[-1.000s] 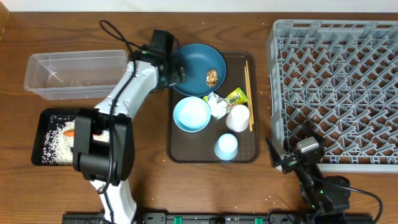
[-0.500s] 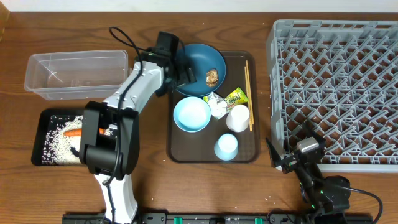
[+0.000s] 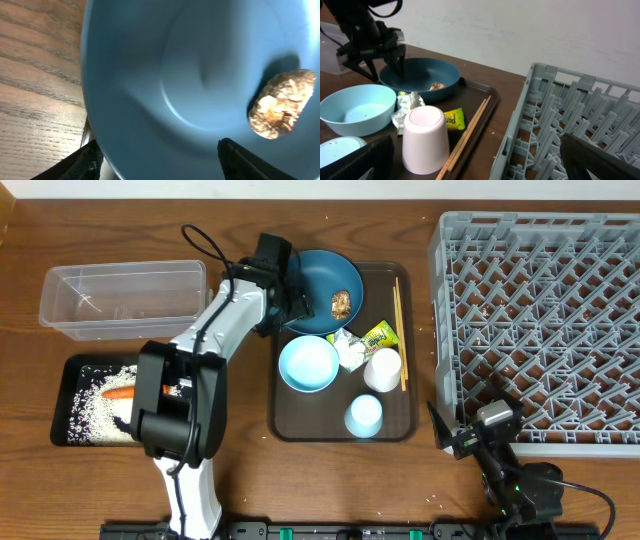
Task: Sort waste into correct bins and load items into the dishwasher rack
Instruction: 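Lift the dark-teal plate with the left gripper off the brown tray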
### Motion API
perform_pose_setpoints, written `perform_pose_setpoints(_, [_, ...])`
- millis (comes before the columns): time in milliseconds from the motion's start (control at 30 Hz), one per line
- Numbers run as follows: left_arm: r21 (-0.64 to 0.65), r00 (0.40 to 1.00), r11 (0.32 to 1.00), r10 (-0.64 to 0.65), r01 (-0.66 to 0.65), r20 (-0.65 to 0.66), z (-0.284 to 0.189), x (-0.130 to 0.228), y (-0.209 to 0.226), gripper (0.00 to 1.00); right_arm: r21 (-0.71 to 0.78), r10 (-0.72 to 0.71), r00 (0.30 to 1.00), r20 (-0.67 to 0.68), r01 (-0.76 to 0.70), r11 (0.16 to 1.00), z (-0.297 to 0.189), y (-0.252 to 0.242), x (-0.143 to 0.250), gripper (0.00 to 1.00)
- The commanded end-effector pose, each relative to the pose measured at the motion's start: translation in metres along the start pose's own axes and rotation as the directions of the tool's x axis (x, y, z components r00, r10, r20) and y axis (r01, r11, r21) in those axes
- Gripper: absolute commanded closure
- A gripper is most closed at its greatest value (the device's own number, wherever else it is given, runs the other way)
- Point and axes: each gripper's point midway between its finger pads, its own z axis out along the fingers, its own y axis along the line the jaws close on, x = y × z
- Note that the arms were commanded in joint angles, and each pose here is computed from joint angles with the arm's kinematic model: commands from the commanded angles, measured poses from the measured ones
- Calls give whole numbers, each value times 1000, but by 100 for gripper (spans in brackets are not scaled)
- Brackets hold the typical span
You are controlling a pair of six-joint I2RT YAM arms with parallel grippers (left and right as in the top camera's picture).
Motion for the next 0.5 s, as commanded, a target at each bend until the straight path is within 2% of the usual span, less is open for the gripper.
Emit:
perform_pose_setpoints(0, [-10,1000,1000,-1,1,-21,11,3,-1,29,2,-5,1000,-6,5,1000,0,-1,2,1])
perform_pose_setpoints(200, [-5,1000,1000,2,-2,-1,11,-2,-3,34,2,-5,1000,-6,5,1000,0,-1,2,1])
perform_pose_setpoints(300, [-5,1000,1000,2,-2,-1,11,-1,-3,46,2,-5,1000,-6,5,1000,0,-1,2,1])
perform_pose_setpoints(333, [-5,1000,1000,2,-2,-1,11,-1,-3,46,2,-5,1000,-6,5,1000,0,-1,2,1])
perform_pose_setpoints(400, [-3,1000,1000,3,-3,1,10,-2,-3,58,2,-5,1000,-6,5,1000,0,-1,2,1])
perform_pose_setpoints(467, [-1,1000,1000,3,-3,4,8,-2,-4,63,2,-5,1000,-6,5,1000,0,-1,2,1])
